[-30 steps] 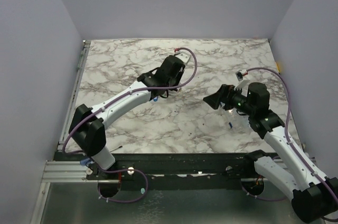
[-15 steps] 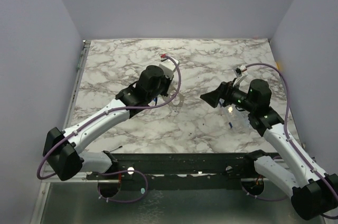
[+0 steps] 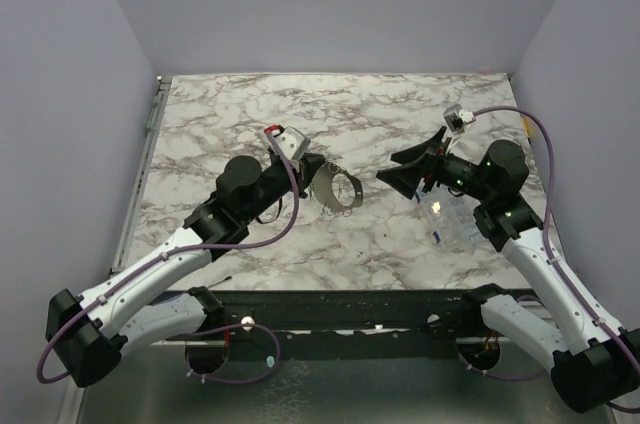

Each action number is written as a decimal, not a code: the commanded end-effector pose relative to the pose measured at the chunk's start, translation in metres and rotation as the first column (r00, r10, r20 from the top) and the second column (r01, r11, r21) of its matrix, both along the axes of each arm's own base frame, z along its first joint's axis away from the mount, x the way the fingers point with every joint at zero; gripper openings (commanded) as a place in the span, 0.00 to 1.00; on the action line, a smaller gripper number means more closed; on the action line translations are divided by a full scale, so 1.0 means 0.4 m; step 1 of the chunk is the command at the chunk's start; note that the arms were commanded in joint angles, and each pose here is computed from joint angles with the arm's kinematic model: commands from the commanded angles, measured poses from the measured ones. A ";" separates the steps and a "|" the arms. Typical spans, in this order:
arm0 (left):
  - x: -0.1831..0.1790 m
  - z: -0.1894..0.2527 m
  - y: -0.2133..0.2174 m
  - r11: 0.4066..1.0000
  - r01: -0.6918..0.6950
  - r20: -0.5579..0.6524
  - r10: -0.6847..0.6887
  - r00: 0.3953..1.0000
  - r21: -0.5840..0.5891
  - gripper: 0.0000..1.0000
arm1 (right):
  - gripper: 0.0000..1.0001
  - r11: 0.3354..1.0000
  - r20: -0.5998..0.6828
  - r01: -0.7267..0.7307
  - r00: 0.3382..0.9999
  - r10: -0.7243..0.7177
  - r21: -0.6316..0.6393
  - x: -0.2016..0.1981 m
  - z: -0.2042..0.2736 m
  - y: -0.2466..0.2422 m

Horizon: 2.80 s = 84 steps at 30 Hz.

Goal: Put the keys on the keyring

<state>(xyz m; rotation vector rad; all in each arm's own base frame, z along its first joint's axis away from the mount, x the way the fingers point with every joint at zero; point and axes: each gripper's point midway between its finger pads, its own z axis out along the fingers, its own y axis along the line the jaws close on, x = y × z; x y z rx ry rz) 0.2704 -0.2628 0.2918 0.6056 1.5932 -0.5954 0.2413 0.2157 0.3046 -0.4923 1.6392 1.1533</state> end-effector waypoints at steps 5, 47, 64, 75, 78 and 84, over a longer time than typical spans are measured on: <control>-0.090 0.244 0.078 0.895 0.078 0.234 0.030 0.972 -0.439 0.00 | 0.88 0.996 0.074 -0.080 0.994 0.076 0.045 -0.009 0.056 0.034; -0.138 0.210 -0.025 0.888 0.332 0.260 -0.255 0.931 -0.318 0.00 | 0.41 0.909 0.104 -0.417 0.904 0.415 -0.005 -0.088 0.046 0.276; -0.149 0.225 -0.012 0.883 0.332 0.280 -0.244 0.928 -0.332 0.00 | 0.56 0.954 0.213 -0.301 0.931 0.296 -0.007 -0.099 0.079 0.224; 0.019 0.067 0.052 0.965 -0.118 -0.077 0.103 0.992 -0.235 0.32 | 0.73 0.988 0.034 -0.078 0.996 0.083 -0.132 -0.005 -0.065 0.188; 0.023 -0.032 0.082 0.969 -0.226 -0.257 0.194 0.947 -0.097 0.50 | 0.76 0.977 -0.035 0.021 0.999 -0.029 -0.211 0.025 -0.134 0.153; -0.055 -0.301 0.170 0.930 -0.284 -0.509 0.365 0.779 0.232 0.69 | 0.81 0.935 -0.101 0.140 0.978 -0.182 -0.326 0.044 -0.231 0.090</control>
